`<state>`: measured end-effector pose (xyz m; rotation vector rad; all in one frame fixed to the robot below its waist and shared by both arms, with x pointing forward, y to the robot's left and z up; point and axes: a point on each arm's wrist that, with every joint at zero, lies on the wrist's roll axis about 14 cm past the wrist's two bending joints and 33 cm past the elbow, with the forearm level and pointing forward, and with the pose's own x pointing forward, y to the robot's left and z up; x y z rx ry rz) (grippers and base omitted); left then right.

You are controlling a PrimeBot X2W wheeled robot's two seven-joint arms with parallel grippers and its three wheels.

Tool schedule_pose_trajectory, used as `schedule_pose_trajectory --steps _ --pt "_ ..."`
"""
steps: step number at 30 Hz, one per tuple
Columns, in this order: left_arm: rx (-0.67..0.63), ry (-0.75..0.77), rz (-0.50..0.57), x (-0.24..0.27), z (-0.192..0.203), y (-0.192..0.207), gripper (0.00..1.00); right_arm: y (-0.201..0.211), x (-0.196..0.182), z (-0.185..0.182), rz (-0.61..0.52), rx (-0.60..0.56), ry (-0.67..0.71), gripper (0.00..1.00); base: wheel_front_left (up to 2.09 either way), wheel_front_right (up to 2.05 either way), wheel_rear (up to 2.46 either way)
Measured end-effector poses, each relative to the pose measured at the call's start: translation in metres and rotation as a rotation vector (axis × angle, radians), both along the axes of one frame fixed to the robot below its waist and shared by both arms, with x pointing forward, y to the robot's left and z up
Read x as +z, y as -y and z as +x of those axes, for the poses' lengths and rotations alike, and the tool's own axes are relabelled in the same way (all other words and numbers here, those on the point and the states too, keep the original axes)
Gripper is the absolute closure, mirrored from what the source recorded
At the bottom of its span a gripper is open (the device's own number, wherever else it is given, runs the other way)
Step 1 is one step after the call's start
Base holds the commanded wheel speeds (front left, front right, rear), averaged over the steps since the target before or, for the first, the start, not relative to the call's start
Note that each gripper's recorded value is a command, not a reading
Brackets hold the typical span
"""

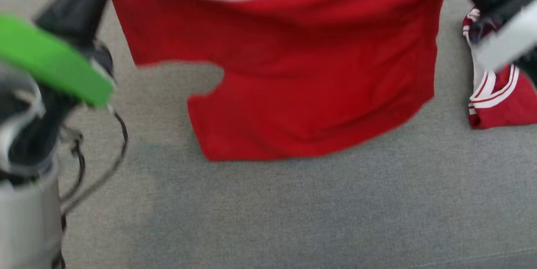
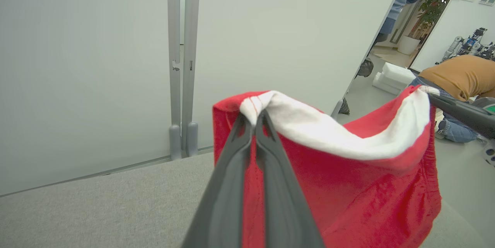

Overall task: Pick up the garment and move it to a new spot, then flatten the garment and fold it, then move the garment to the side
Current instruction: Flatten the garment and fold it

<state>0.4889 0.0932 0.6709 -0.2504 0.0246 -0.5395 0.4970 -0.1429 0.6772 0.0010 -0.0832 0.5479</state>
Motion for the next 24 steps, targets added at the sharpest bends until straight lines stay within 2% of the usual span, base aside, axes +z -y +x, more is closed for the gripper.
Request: schedule_pose_trajectory --steps 2,6,8,11,14,16,19,20,24 --pt "0.048 0.012 0.01 0.005 0.033 -0.005 1.0 0.002 0.0 0.03 -0.029 -0.045 0.003 1.0 0.0 0.0 0.0" --pt "0.184 0.134 0.061 0.019 0.1 -0.013 1.0 0.007 0.006 0.089 -0.059 -0.146 0.065 1.0 0.0 0.0 0.0" --pt "0.192 0.189 0.02 0.024 0.122 -0.004 1.0 0.012 0.016 0.111 -0.05 -0.199 0.135 1.0 0.0 0.0 0.0" --pt "0.164 0.294 0.03 0.029 0.144 0.017 1.0 0.024 0.043 0.135 -0.028 -0.281 0.307 1.0 0.0 0.0 0.0" --pt "0.164 0.343 0.031 0.013 0.162 0.025 1.0 0.01 0.049 0.148 0.009 -0.271 0.42 1.0 0.0 0.0 0.0" --pt "0.144 0.339 0.054 -0.015 0.169 0.033 1.0 -0.004 0.021 0.155 0.013 -0.239 0.39 1.0 0.0 0.0 0.0" --pt "0.112 0.25 0.061 -0.086 0.162 0.043 1.0 -0.008 -0.051 0.152 -0.014 -0.21 0.252 1.0 0.0 0.0 0.0" --pt "0.101 0.202 0.049 -0.113 0.152 0.045 1.0 -0.004 -0.078 0.146 -0.03 -0.209 0.194 1.0 0.0 0.0 0.0" --pt "0.01 0.03 0.044 -0.192 0.093 0.059 1.0 0.006 -0.13 0.105 -0.015 -0.188 0.088 1.0 0.0 0.0 0.0"
